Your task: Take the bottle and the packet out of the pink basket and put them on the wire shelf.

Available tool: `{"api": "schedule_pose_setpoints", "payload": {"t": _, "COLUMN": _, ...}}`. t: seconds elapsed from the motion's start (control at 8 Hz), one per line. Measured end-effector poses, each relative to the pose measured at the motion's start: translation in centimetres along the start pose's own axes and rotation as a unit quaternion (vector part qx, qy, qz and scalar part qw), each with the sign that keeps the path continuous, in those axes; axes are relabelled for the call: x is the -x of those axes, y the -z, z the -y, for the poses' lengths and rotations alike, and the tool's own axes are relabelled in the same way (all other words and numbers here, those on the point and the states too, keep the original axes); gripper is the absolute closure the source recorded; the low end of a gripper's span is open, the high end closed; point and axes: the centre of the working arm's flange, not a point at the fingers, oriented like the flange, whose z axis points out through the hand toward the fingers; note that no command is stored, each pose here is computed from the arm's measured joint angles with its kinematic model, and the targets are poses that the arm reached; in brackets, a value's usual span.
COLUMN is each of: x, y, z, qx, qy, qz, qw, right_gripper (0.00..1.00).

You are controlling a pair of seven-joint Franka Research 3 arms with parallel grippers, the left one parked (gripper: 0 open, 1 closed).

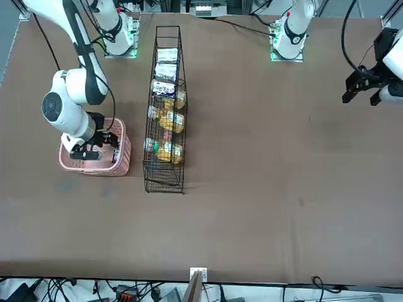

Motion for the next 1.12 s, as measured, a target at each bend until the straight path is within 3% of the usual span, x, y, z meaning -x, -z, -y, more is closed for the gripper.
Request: {"api": "schedule_pose_setpoints", "payload": {"t": 1.12, "x": -0.4, "y": -2.1, "z": -0.1, "qx": 0.001, "qy": 0.013, "qz": -0.003, "qw": 1.000, "right_gripper": 0.17}}
